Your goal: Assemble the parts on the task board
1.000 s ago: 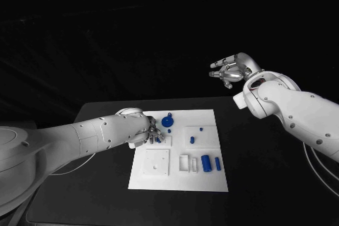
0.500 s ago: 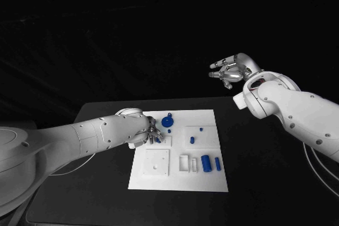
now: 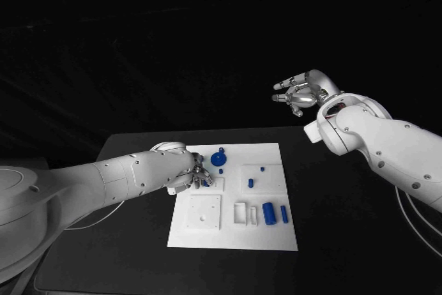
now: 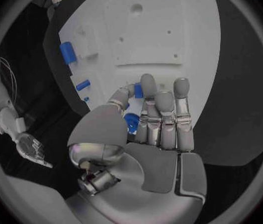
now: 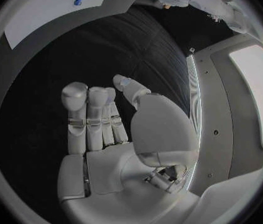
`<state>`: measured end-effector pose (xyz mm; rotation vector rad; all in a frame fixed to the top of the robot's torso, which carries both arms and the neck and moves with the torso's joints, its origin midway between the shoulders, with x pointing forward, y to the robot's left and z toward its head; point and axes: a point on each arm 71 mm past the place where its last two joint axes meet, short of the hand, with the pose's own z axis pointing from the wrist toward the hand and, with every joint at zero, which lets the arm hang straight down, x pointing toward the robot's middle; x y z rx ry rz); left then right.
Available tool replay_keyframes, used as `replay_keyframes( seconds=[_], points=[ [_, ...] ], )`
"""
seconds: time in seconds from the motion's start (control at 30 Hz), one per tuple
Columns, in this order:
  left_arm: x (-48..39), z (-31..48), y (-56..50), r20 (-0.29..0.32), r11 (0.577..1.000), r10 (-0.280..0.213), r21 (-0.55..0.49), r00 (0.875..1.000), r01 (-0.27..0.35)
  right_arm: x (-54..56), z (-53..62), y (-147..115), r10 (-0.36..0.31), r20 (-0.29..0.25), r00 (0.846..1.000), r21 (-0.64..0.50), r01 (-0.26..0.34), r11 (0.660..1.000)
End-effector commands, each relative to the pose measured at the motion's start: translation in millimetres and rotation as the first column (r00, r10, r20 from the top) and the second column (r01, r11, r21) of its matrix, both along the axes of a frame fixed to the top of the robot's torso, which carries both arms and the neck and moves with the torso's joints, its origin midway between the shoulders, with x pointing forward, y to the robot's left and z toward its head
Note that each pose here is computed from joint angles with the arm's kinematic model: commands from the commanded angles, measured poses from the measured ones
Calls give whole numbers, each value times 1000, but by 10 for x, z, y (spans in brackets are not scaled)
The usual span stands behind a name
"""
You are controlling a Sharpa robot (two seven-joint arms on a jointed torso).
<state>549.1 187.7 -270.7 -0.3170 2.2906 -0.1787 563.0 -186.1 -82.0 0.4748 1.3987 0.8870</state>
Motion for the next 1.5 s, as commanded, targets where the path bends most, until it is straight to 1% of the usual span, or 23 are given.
replay_keyframes(
  seconds=[0.03,0.43,0.8,1.27,1.5],
  points=[
    [-28,-43,-8,-39,1000,-10,14,999,10,-2,-2,19,13,-5,1000,-7,-13,1000],
    [-25,-57,-16,-39,1000,-6,9,999,7,-3,-3,24,16,-6,1000,-8,-16,1000],
    [-3,-56,-32,-35,1000,-1,4,999,1,-8,0,39,21,-7,1000,-9,-21,1000],
    [2,-63,-58,-50,1000,-9,11,999,9,-10,-1,47,25,-9,1000,-10,-25,1000],
    [4,-66,-44,-55,1000,-9,15,998,10,-9,-5,46,26,-10,1000,-11,-26,1000]
  ],
)
